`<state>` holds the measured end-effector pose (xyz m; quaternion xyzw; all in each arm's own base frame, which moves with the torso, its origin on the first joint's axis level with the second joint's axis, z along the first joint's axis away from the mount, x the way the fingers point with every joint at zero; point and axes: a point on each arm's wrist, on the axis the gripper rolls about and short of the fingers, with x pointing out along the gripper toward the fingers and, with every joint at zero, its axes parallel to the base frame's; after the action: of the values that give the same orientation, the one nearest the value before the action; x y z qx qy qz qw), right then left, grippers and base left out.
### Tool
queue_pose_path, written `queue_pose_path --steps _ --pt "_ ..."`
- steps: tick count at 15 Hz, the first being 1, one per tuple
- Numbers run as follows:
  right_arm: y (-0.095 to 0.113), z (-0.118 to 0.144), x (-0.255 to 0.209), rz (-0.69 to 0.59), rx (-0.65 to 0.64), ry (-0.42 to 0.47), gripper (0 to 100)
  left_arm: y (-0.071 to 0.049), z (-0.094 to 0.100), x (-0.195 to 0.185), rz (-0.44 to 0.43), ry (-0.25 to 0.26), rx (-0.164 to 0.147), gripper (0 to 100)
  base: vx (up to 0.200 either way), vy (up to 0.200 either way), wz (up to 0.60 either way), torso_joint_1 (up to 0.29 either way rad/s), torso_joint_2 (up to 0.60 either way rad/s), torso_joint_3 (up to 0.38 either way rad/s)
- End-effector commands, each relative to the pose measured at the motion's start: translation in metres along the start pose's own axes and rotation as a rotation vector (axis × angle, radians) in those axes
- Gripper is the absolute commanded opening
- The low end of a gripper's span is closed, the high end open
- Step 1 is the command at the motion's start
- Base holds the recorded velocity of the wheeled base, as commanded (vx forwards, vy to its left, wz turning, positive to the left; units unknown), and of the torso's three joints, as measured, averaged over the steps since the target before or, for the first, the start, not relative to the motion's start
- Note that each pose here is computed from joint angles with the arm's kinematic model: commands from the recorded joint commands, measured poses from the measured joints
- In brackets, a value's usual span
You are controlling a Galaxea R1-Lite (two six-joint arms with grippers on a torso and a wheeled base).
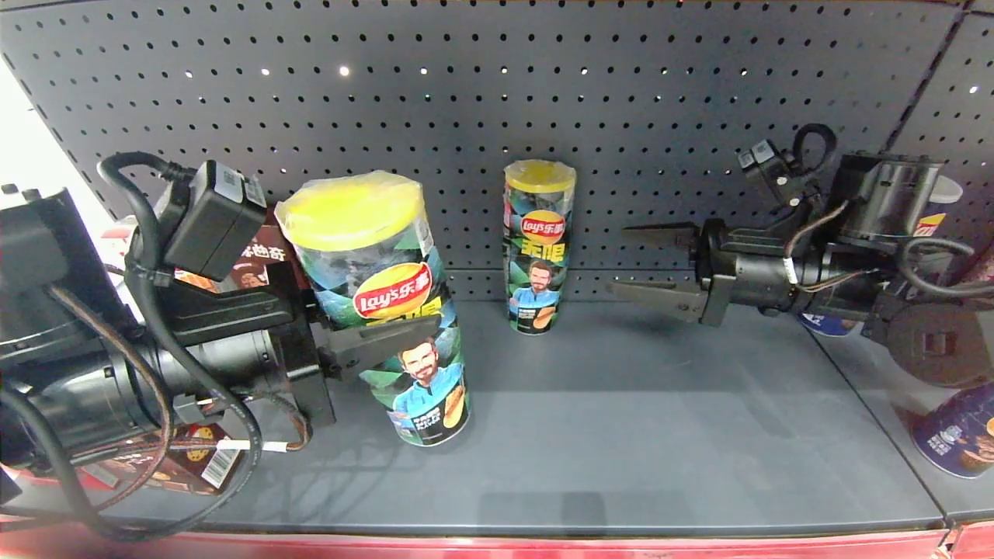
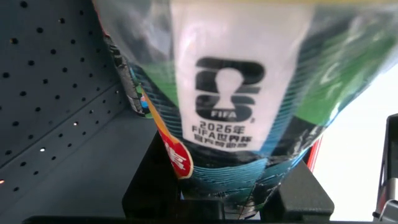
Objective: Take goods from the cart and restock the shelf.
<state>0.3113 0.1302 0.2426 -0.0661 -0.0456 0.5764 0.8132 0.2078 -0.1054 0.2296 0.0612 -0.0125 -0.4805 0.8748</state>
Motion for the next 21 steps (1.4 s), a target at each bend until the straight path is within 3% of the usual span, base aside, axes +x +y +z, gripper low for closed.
queue_pose_path --steps 1,21 --pt "-0.013 -0.014 0.015 0.013 0.018 0.013 100 0.001 0.0 0.001 0.0 0.001 -0.001 0 0.0 0.0 0.0 0.0 0.0 0.0" --pt "-0.054 -0.059 0.087 0.069 0.004 -0.008 100 0.002 -0.004 0.002 0.001 0.014 -0.009 0 0.0 0.0 0.0 0.0 0.0 0.0"
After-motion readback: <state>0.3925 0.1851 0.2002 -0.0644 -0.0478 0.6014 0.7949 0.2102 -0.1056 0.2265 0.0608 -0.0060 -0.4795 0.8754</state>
